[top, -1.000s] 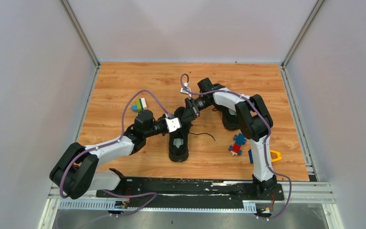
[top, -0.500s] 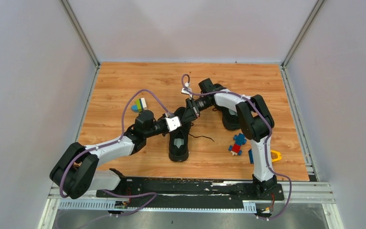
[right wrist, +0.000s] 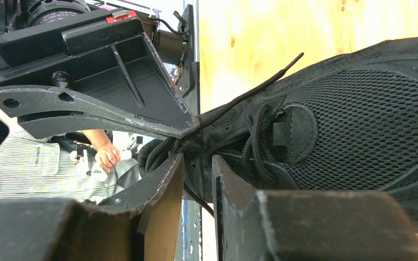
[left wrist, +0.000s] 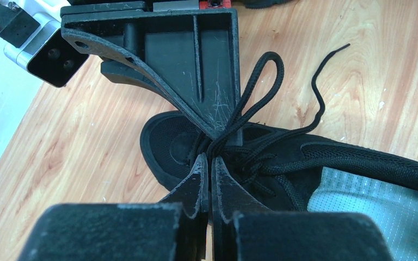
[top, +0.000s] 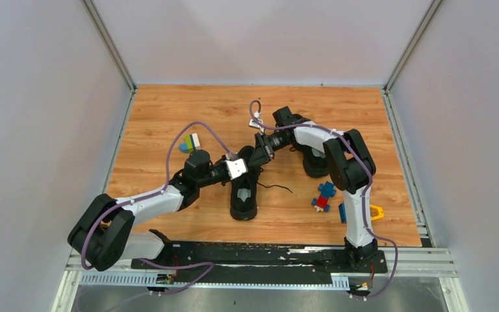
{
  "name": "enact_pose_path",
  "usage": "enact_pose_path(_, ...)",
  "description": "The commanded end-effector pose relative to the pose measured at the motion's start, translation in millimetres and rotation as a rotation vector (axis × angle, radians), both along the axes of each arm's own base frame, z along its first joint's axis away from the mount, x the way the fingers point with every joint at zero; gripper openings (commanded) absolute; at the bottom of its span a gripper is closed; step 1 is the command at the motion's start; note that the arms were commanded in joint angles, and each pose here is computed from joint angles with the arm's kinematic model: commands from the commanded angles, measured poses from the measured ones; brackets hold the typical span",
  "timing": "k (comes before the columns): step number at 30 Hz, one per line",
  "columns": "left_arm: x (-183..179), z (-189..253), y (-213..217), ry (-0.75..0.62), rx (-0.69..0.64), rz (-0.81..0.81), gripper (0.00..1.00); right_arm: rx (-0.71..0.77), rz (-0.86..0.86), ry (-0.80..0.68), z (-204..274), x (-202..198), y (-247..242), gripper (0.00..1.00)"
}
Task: Tie the shoes
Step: Cross the shoelace with the shoelace.
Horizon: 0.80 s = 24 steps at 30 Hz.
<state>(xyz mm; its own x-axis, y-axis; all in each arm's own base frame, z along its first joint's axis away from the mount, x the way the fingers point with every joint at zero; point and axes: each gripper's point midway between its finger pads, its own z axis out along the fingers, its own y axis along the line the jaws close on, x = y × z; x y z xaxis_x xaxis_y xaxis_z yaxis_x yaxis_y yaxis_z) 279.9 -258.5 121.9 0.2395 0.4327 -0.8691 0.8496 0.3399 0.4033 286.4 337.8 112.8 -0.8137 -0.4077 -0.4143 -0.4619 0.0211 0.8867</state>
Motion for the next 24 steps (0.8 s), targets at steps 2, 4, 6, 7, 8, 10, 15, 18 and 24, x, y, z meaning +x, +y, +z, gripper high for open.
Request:
enact_pose_path(2,10.0,29.6,-5.9,-0.078,-0.059,0.010,0.00,0.055,0.028,-0.113,21.8,2.1,11.3,0.28)
enact_pose_path(4,11.1,32.7,-6.3,-0.087,-0.069,0.014,0.00,0.051,0.030,-0.112,20.0,2.7,13.0,0.28)
enact_pose_path(6,11.5,34.0,-6.5,-0.092,-0.075,0.016,0.00,0.055,0.036,-0.111,19.0,1.2,14.3,0.28)
enact_pose_path(7,11.8,33.9,-6.4,-0.092,-0.075,0.018,0.00,0.055,0.038,-0.115,18.7,0.7,14.3,0.28)
enact_pose_path(8,12.6,34.1,-5.8,-0.092,-0.077,0.023,0.00,0.054,0.038,-0.120,18.4,0.3,14.0,0.28)
enact_pose_path(10,12.1,33.5,-5.9,-0.092,-0.077,0.022,0.00,0.061,0.041,-0.129,19.7,-0.7,13.5,0.29)
enact_pose_path(15,9.9,30.2,-5.2,-0.077,-0.076,0.021,0.00,0.073,0.038,-0.198,27.4,0.3,13.7,0.29)
enact_pose_path(18,9.4,30.0,-4.4,-0.071,-0.079,0.026,0.00,0.055,0.013,-0.273,28.1,5.5,12.8,0.29)
enact_pose_path(24,9.9,30.1,-3.8,-0.063,-0.086,0.038,0.00,0.068,0.017,-0.319,32.1,3.0,9.8,0.27)
